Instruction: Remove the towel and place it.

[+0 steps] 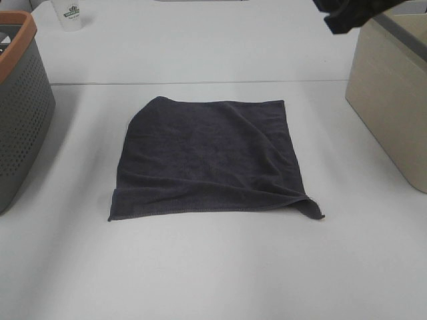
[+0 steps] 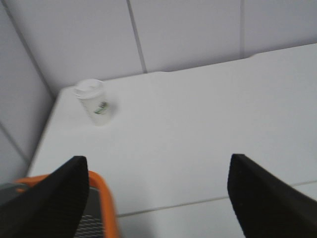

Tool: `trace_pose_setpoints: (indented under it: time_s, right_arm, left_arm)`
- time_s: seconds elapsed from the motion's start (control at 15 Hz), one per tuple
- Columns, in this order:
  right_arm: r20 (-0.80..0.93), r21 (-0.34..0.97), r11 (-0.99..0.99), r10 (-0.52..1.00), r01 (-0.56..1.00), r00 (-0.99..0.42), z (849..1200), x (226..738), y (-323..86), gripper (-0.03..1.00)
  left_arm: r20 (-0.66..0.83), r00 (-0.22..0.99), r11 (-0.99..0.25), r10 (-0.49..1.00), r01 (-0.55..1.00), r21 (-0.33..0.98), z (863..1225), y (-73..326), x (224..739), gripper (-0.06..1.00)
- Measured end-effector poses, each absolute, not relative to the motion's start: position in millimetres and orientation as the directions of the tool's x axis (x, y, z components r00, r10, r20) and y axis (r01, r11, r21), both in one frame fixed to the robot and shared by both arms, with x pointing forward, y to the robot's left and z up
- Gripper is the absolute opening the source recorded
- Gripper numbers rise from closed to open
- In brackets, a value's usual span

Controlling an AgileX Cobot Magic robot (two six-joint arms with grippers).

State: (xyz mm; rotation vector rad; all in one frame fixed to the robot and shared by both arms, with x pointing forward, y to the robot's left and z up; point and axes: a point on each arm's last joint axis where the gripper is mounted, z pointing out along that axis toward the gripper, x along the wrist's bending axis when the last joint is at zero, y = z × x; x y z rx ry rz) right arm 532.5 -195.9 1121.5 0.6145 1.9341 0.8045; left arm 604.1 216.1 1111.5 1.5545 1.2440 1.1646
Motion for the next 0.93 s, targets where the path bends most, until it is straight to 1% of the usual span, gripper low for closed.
trace_pose_setpoints:
  time_s: [0.07,0.13,0.2,0.27,0.47,0.6,0.73,0.8,0.93]
  right_arm:
    - [-0.548,0.760,0.643,0.713,0.097,-0.437,1133.3,534.2,-196.0,0.68]
    - [-0.494,0.793,0.592,0.762,0.142,-0.419,1149.8,537.7,-196.4,0.68]
    - [-0.454,0.810,0.556,0.795,0.185,-0.402,1160.7,543.3,-196.1,0.68]
    - [-0.418,0.814,0.527,0.824,0.244,-0.383,1167.2,549.9,-196.5,0.68]
    - [-0.364,0.767,0.457,0.888,0.449,-0.282,1179.4,573.4,-200.9,0.68]
    - [-0.339,0.721,0.411,0.912,0.558,-0.233,1186.1,585.7,-201.9,0.68]
    - [-0.294,0.651,0.364,0.930,0.666,-0.221,1193.3,591.3,-199.9,0.68]
    - [-0.265,0.610,0.357,0.933,0.708,-0.242,1191.9,592.0,-197.0,0.68]
    - [-0.222,0.590,0.349,0.937,0.728,-0.269,1191.0,591.5,-192.6,0.68]
  left_arm:
    - [0.253,0.026,-0.252,0.967,0.239,0.938,1119.7,223.6,605.4,0.72]
    - [0.308,-0.017,-0.291,0.951,0.283,0.914,1133.3,230.6,606.6,0.72]
    - [0.318,-0.022,-0.294,0.948,0.326,0.899,1142.2,236.7,607.4,0.72]
    - [0.283,-0.022,-0.256,0.959,0.362,0.896,1153.8,243.6,608.1,0.72]
    - [0.146,0.049,-0.152,0.988,0.482,0.863,1175.8,263.8,605.0,0.72]
    - [0.000,0.072,-0.041,0.997,0.564,0.825,1183.5,275.4,599.3,0.72]
    - [-0.048,0.051,0.004,0.998,0.638,0.770,1186.0,289.4,592.7,0.72]
    - [-0.056,0.033,0.018,0.998,0.684,0.729,1184.3,296.5,588.5,0.72]
    - [-0.060,-0.001,0.039,0.998,0.763,0.645,1179.0,308.6,579.6,0.72]
